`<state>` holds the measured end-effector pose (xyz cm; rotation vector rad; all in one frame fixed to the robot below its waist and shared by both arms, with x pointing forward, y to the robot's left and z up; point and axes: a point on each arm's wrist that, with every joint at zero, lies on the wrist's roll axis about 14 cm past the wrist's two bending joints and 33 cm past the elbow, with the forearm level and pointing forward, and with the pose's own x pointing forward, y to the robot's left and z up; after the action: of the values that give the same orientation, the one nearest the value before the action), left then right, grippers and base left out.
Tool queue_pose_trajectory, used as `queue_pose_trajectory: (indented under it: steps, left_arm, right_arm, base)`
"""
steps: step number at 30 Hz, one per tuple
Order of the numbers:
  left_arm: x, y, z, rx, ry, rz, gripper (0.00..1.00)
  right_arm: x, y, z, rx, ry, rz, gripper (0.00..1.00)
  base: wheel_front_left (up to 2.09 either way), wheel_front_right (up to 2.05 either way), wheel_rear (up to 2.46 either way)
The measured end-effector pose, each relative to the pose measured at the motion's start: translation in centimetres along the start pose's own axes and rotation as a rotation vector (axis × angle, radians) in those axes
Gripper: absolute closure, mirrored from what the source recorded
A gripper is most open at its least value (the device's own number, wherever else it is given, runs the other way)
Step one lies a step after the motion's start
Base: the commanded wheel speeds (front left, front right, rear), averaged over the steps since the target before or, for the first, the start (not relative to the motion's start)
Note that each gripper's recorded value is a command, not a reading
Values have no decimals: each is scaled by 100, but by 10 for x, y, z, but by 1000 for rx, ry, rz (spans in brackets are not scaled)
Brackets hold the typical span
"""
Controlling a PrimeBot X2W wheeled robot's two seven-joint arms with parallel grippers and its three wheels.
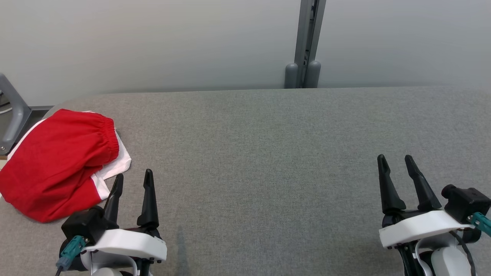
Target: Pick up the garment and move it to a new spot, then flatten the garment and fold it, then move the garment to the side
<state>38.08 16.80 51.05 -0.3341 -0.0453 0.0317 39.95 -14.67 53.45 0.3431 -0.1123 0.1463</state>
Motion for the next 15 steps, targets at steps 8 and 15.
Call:
queue_pose_trajectory:
  steps: [8,15]
  left_arm:
    - [0,-3,2,60,-16,-11,0]
    - [0,-6,4,113,-33,-21,0]
  right_arm:
    - [2,4,1,-67,-7,18,0]
    - [2,7,0,-116,-12,35,0]
  base:
    - [0,0,0]
    - [0,0,0]
